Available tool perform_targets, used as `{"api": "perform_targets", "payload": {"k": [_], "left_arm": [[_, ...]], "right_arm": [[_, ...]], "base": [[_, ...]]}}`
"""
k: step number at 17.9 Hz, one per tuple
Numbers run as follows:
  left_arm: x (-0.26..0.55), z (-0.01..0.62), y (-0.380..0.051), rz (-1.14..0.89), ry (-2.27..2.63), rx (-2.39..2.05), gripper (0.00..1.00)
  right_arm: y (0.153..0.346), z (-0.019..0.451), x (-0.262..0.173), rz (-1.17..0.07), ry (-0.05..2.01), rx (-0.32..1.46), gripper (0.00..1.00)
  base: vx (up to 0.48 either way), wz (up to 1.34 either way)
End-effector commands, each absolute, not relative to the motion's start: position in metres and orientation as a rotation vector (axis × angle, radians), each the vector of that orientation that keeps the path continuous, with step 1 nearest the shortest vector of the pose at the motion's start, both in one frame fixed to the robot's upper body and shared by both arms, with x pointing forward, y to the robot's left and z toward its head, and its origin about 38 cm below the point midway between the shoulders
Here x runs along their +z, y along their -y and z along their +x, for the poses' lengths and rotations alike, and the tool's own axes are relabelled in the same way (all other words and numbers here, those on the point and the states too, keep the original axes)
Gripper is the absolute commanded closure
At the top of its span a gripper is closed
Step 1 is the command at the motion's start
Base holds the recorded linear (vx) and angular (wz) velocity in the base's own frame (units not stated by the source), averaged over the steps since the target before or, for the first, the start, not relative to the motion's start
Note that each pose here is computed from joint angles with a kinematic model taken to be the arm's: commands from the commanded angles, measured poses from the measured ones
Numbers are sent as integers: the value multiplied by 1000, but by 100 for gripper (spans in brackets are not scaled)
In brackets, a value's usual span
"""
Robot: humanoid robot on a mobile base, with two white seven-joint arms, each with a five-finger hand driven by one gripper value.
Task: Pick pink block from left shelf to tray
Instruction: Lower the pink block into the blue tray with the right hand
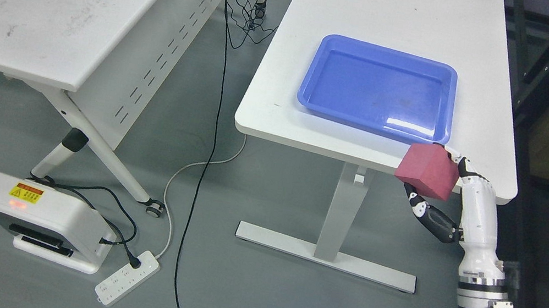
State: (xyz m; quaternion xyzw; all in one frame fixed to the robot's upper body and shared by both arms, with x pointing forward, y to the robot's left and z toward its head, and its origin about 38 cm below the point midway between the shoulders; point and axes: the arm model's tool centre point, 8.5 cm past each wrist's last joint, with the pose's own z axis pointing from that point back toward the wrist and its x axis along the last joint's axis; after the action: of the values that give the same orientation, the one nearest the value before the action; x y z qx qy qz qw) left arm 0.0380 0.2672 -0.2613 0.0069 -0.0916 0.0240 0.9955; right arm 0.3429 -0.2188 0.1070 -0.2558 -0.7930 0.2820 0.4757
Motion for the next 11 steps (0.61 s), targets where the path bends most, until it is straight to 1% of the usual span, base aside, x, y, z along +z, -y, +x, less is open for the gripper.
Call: {"api": "perform_targets", "payload": {"k": [1, 3, 9, 11], "left_arm": [[-260, 35, -278, 31, 180, 45, 0], [-260, 34, -278, 31, 178, 46, 0], [-260, 35, -278, 31, 180, 45, 0], [-260, 34, -278, 31, 178, 45, 0]], "right_arm": [[233, 343, 108, -661, 1925, 702, 94], [233, 343, 108, -661, 1925, 702, 94], [225, 345, 108, -629, 1921, 736, 94], [215, 345, 105, -594, 1914, 769, 94]], "base": [[276, 51], [272, 55], [235, 43], [192, 21]]}}
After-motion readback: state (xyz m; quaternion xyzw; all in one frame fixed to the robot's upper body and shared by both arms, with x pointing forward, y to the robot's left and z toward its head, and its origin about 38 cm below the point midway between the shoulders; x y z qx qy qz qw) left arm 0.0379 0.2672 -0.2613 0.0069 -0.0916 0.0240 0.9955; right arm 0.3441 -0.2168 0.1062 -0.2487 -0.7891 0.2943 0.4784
